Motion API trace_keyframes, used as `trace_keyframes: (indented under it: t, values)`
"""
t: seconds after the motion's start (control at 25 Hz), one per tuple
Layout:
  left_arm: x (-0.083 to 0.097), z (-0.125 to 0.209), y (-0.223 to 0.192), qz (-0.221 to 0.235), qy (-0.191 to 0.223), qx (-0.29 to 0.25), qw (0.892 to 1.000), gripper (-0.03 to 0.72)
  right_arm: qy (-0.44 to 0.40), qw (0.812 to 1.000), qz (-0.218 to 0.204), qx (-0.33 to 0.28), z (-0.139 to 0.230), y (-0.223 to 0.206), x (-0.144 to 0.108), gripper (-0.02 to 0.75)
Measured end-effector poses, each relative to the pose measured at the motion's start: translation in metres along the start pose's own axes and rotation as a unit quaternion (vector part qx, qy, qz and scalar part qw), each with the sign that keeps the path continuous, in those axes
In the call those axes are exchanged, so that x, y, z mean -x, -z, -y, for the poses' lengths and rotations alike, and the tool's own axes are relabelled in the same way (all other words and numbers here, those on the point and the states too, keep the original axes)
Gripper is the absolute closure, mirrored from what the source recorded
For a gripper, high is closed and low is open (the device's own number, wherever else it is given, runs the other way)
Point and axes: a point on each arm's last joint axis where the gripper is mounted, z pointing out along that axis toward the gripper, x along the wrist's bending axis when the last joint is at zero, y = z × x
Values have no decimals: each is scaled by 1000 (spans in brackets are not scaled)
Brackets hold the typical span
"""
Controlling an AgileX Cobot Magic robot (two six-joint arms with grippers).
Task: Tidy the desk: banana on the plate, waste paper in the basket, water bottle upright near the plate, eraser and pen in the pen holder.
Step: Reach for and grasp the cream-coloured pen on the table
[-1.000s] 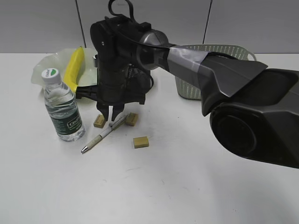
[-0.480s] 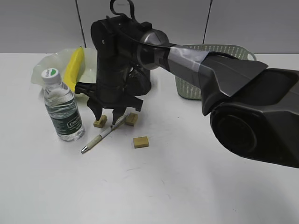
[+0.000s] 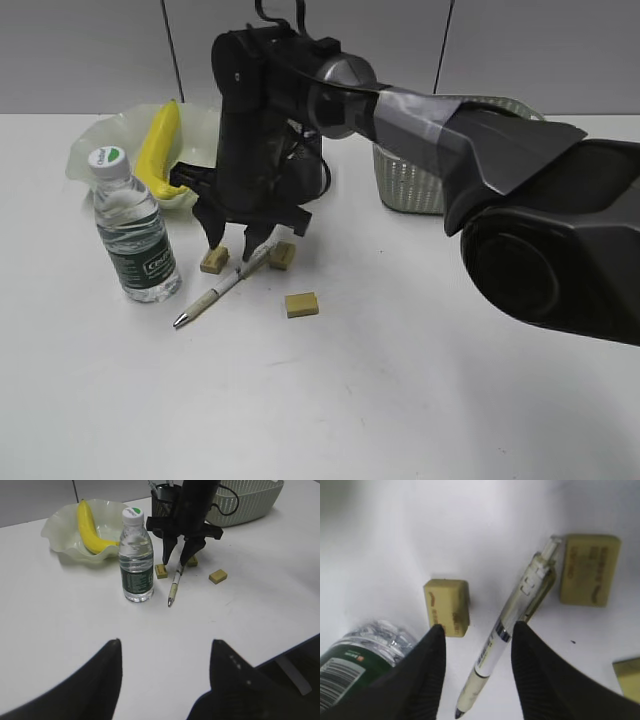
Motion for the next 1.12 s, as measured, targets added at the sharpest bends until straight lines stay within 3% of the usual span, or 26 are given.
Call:
trace_keyframes:
  t: [0.72,1.12]
  values:
    - [0,0,0,0,0,0,1000,279,-38,999,-20,-14,-4,11,0,393]
    - [0,0,0,0,0,0,1000,287,-42,999,16,-21,0,13,14,395]
